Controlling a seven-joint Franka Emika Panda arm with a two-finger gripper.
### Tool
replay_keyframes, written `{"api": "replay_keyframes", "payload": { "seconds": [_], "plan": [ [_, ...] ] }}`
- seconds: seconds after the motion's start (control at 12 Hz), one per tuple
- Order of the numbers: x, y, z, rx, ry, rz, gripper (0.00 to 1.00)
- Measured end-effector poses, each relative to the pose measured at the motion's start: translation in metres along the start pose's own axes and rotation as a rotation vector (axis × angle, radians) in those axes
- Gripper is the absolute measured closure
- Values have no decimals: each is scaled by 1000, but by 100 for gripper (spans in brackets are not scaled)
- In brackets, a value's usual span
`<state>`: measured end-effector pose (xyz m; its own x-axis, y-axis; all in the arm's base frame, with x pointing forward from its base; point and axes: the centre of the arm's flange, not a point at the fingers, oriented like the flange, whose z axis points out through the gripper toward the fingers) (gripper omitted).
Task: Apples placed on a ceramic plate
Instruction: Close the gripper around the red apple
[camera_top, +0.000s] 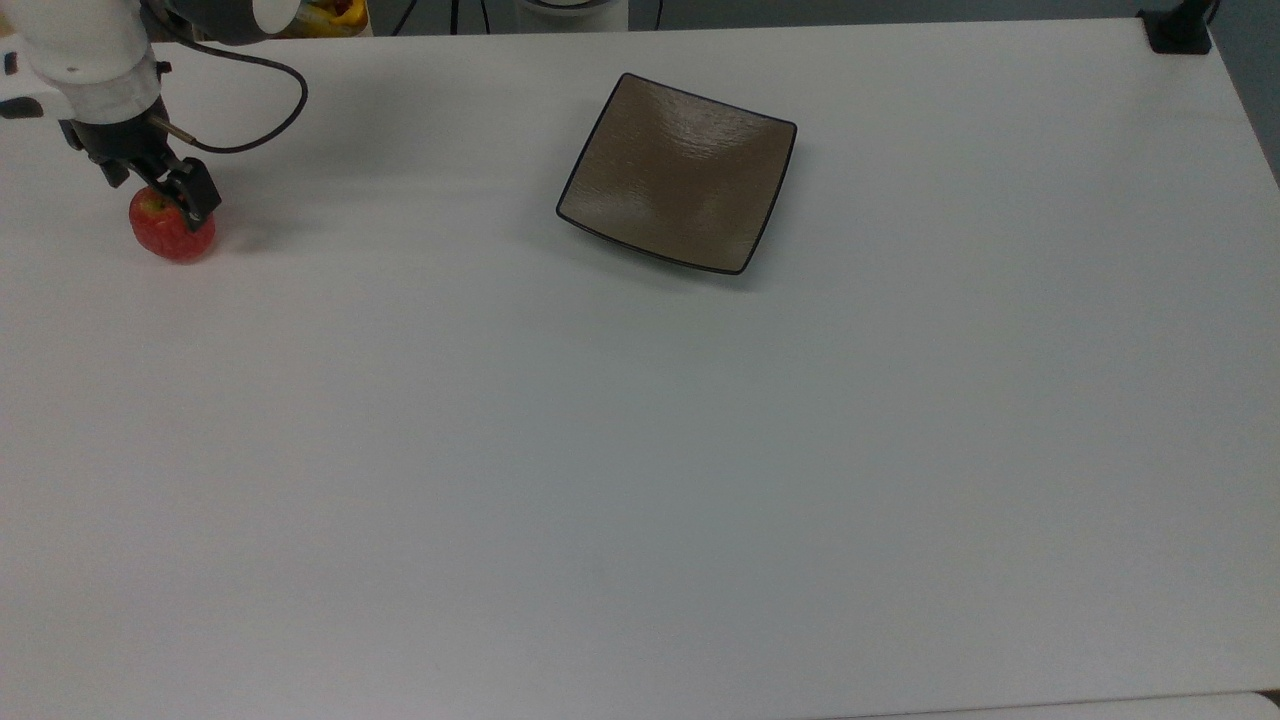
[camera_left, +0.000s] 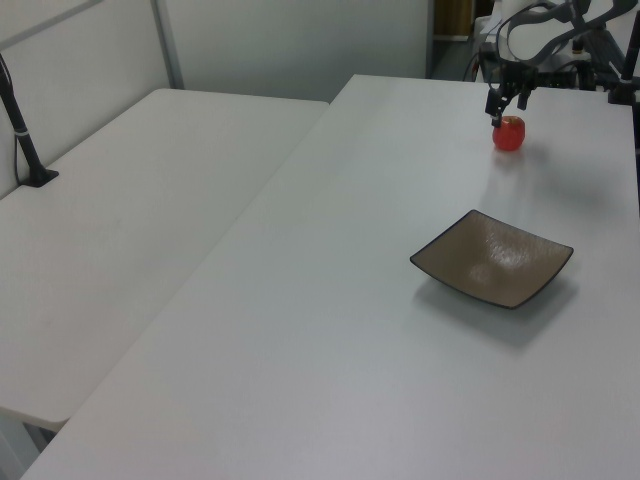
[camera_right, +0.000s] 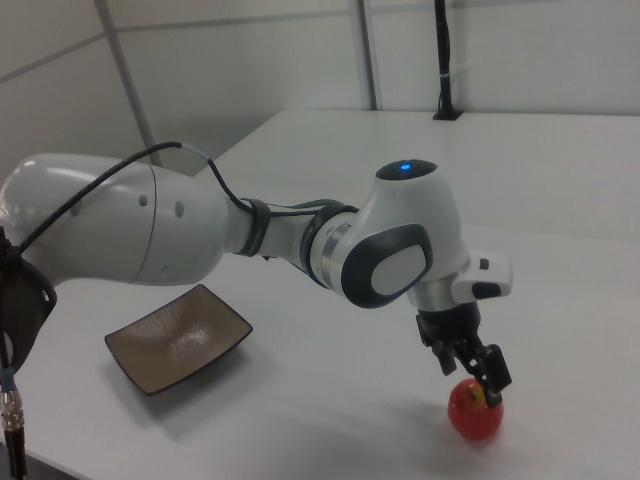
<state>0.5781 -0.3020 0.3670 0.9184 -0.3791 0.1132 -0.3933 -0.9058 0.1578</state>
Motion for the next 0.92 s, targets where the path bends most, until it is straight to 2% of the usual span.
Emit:
{"api": "replay_keyframes", "payload": {
  "seconds": [0.42,0.5,0.58,0.67,0.92],
  "plan": [
    [4,-3,22,-27,-22,-28,0],
    [3,-3,24,-38,-26,-38,5],
    [3,-3,26,-47,-28,-46,22],
    [4,-2,25,-49,-25,-47,30],
    [4,-3,25,-49,-26,-48,30]
  ]
}}
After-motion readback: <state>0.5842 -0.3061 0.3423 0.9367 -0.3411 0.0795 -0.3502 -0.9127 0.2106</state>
